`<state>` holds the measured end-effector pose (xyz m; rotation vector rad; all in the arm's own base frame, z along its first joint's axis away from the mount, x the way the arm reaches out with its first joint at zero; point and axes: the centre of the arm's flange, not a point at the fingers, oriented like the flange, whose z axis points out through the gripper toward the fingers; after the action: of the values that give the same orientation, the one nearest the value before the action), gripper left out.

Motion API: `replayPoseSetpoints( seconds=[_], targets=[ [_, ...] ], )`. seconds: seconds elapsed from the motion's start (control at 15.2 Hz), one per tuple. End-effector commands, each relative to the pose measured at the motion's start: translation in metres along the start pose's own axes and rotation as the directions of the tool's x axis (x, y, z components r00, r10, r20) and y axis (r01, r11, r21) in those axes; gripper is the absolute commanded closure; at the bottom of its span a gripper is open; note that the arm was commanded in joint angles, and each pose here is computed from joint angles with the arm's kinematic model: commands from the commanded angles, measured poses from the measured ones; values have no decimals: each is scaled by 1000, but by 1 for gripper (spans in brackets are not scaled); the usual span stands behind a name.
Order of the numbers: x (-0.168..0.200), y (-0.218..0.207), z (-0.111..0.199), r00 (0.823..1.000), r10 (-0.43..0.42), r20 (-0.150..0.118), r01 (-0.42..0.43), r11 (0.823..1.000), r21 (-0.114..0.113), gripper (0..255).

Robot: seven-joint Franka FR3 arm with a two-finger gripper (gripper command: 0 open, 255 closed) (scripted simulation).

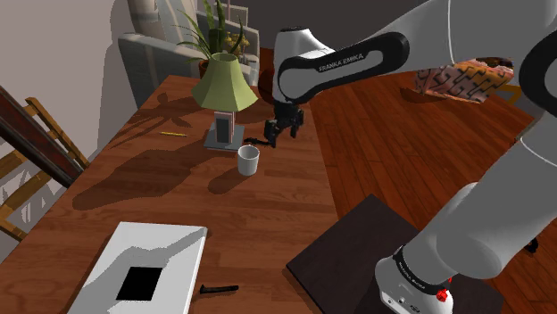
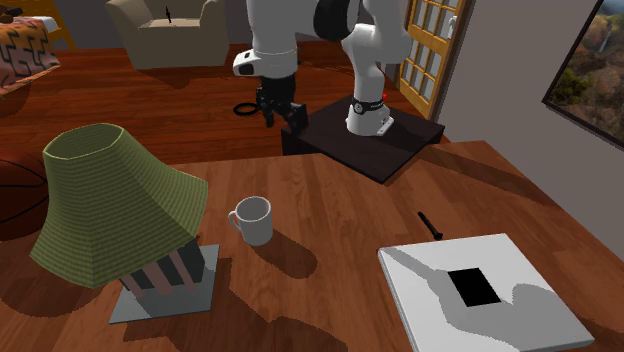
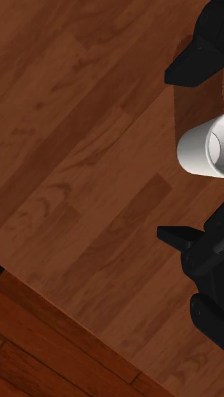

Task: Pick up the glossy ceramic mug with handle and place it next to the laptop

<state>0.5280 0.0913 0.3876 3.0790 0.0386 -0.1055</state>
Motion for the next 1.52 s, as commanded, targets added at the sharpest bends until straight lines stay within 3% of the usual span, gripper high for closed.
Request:
replayPoseSetpoints(
  seconds=[0.0,0.92,1.45],
  targets=[
    [21,-10,15,1000,-7,4,7,1000,0,0],
    [156,-80,120,998,-54,31,54,999,-4,0],
    [155,-80,160,998,-54,31,54,999,-4,0]
  ],
)
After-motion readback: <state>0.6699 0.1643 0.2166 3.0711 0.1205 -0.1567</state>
